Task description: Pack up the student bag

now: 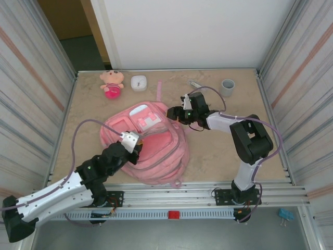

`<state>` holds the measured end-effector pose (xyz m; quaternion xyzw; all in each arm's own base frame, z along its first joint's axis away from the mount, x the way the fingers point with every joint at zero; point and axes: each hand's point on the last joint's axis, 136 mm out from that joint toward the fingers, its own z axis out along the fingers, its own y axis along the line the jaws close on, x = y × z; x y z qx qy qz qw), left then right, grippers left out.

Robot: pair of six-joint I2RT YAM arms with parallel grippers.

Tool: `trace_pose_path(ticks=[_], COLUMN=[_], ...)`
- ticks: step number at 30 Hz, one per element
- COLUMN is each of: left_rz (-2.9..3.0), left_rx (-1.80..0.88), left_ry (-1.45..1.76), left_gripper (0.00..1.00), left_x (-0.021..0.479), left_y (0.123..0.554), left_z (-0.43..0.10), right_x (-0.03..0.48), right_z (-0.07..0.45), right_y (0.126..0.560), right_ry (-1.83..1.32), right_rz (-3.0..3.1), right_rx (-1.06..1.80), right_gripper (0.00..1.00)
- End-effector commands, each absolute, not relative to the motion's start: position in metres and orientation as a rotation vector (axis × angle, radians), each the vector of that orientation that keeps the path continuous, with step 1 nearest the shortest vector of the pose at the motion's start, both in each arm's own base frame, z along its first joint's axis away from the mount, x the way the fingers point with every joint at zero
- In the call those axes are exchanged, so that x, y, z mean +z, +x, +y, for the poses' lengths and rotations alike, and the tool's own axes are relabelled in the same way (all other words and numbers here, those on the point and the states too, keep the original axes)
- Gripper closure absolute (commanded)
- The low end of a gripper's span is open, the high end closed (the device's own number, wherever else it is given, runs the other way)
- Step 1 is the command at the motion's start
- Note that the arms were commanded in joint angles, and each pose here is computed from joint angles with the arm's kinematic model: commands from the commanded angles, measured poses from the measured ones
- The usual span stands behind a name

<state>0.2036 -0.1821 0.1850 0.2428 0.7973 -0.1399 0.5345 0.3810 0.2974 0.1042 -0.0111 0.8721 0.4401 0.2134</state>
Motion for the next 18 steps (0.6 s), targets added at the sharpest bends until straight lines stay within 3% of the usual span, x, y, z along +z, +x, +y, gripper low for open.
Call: trace_pose_path(ticks=[1, 2, 3, 5, 6, 11, 18], left_rz=[1.858, 1.855, 1.852, 1.853, 1.852, 1.846, 1.974], left_rx=[-0.361, -0.369, -0.377, -0.396, -0.414, -0.501, -0.614], left_ry=[0.464, 0.462, 0.463, 0.473, 0.474, 0.418, 0.249], left_gripper=[0.85, 0.80, 0.68, 0.35, 0.27, 0.14, 0.07], left_x=[0.204, 0.205, 0.206, 0.207, 0.209, 0.227, 0.237], left_y=[0.207, 0.207, 0.207, 0.207, 0.206, 0.204, 0.203], left_z=[-0.174, -0.175, -0.177, -0.181, -0.183, -0.188, -0.168], right_x=[0.125, 0.128, 0.134, 0.143, 0.145, 0.159, 0.166], right_z=[0.286, 0.279, 0.270, 0.254, 0.245, 0.205, 0.180], right_y=[0.388, 0.387, 0.385, 0.378, 0.374, 0.366, 0.403], right_ry=[-0.037, -0.037, -0.038, -0.055, -0.064, -0.156, -0.240], right_rz=[2.366, 2.367, 2.366, 2.382, 2.399, 2.490, 2.504], right_rx=[1.212, 1.196, 1.178, 1.140, 1.106, 0.858, 0.587], right_gripper=[0.36, 0.35, 0.34, 0.33, 0.32, 0.30, 0.27])
